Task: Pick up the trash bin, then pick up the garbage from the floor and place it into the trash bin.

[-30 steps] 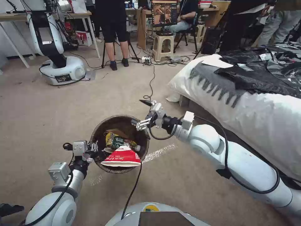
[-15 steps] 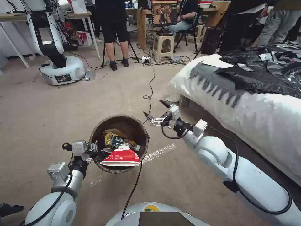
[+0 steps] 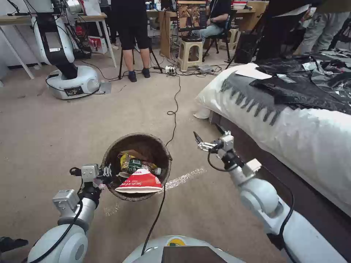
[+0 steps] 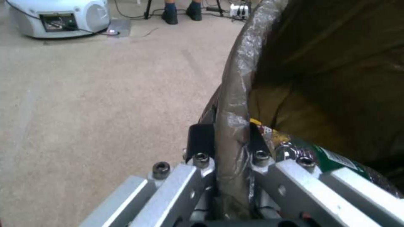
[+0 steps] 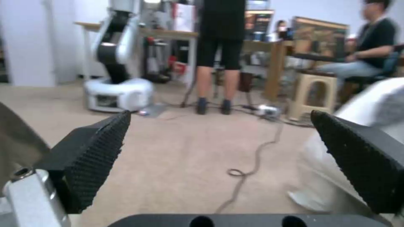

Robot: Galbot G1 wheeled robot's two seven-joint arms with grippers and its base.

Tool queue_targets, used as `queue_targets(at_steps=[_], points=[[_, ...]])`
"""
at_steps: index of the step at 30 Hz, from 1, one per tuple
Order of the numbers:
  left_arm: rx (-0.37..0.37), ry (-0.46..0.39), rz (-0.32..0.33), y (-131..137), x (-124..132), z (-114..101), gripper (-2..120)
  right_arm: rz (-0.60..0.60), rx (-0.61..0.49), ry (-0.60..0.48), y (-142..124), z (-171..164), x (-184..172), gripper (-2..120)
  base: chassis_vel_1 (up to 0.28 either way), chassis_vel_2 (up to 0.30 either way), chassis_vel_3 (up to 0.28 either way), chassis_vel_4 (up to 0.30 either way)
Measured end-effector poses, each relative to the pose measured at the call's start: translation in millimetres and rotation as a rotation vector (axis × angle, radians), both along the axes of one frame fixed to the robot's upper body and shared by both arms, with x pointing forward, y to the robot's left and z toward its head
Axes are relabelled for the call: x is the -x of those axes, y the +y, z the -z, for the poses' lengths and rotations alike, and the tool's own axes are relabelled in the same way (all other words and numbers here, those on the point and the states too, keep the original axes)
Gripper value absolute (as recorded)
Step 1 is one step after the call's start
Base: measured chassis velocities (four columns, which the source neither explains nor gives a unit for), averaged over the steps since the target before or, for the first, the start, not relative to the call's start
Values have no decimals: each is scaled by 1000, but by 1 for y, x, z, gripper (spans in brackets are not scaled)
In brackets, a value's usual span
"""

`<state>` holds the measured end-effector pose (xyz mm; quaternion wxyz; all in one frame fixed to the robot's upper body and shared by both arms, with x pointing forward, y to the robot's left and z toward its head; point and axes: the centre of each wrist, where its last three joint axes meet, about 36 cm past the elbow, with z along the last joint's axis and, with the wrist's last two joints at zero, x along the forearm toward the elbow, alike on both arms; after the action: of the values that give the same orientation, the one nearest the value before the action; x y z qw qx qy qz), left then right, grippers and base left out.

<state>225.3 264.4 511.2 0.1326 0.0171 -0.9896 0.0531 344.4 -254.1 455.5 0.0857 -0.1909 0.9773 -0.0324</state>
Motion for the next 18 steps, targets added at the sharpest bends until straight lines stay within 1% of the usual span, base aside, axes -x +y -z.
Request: queue_targets(at_steps=[3, 4, 7, 11, 18], points=[[4, 0, -3, 0, 0, 0, 0, 32, 4, -3, -2, 8, 8, 100, 0, 0, 0, 0], [6, 0, -3, -1, 0, 1, 0, 71, 3, 1, -3, 18, 19, 100, 0, 0, 0, 0], [6, 2, -3, -1, 0, 1, 0, 127, -11, 20, -2, 33, 38, 100, 0, 0, 0, 0], [7, 4, -1, -2, 1, 1, 0, 160, -15, 27, -1, 41, 50, 100, 0, 0, 0, 0], [4, 13, 5, -3, 1, 2, 0, 175, -14, 26, 5, 47, 54, 100, 0, 0, 0, 0]])
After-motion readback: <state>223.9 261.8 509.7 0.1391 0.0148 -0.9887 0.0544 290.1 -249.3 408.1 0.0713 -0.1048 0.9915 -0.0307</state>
